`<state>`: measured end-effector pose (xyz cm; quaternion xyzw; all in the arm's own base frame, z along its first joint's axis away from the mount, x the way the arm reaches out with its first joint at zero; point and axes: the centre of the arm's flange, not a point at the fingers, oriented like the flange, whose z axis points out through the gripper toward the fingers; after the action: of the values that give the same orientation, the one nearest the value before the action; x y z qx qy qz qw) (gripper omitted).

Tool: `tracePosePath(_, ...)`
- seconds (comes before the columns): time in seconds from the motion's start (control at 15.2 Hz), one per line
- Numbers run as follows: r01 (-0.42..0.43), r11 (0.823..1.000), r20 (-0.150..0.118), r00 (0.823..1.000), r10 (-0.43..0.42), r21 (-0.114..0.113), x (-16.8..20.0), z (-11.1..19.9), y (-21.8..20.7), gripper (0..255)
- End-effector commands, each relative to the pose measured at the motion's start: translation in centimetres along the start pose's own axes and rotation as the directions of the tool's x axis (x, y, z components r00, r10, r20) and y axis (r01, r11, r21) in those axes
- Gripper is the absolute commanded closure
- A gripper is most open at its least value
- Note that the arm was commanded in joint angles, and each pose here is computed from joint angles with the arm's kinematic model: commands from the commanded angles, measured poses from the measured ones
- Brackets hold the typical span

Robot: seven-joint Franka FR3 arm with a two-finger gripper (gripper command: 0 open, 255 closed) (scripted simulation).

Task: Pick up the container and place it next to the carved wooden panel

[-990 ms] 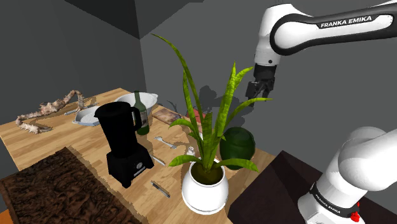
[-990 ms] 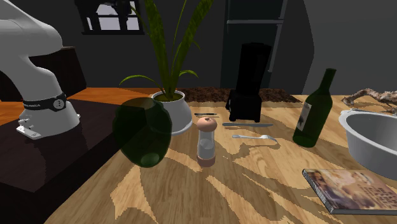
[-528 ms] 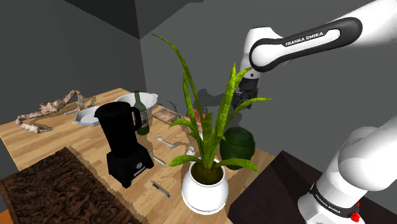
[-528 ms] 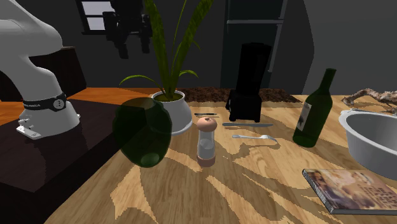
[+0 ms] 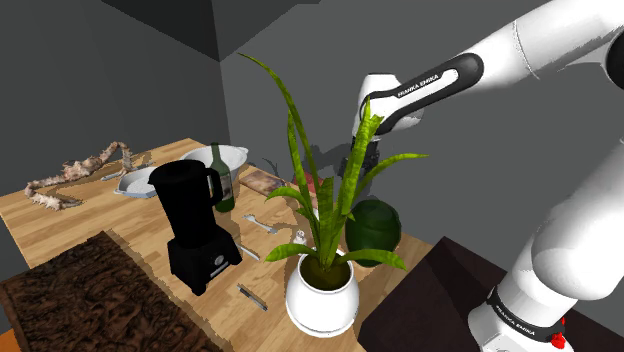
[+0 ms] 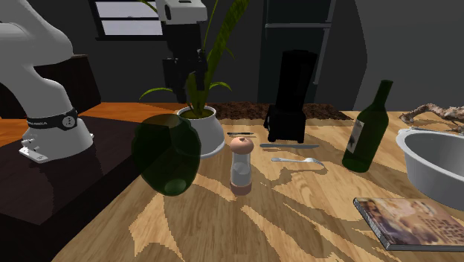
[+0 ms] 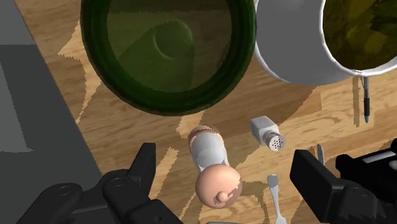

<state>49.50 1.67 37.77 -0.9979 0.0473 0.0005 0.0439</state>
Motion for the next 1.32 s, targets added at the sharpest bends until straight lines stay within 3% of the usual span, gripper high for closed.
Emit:
tracePosePath(0.0,-0.002,1.000,-0.007,1.000,0.002,0.013,1.8,1.9,-0.2,0)
tracePosePath(0.66,-0.009,0.997,-0.034,0.999,0.012,0.077,10.6,10.8,-0.7,0)
tracePosePath(1.25,-0.009,0.997,-0.034,0.999,0.012,0.077,10.7,14.7,-1.0,0)
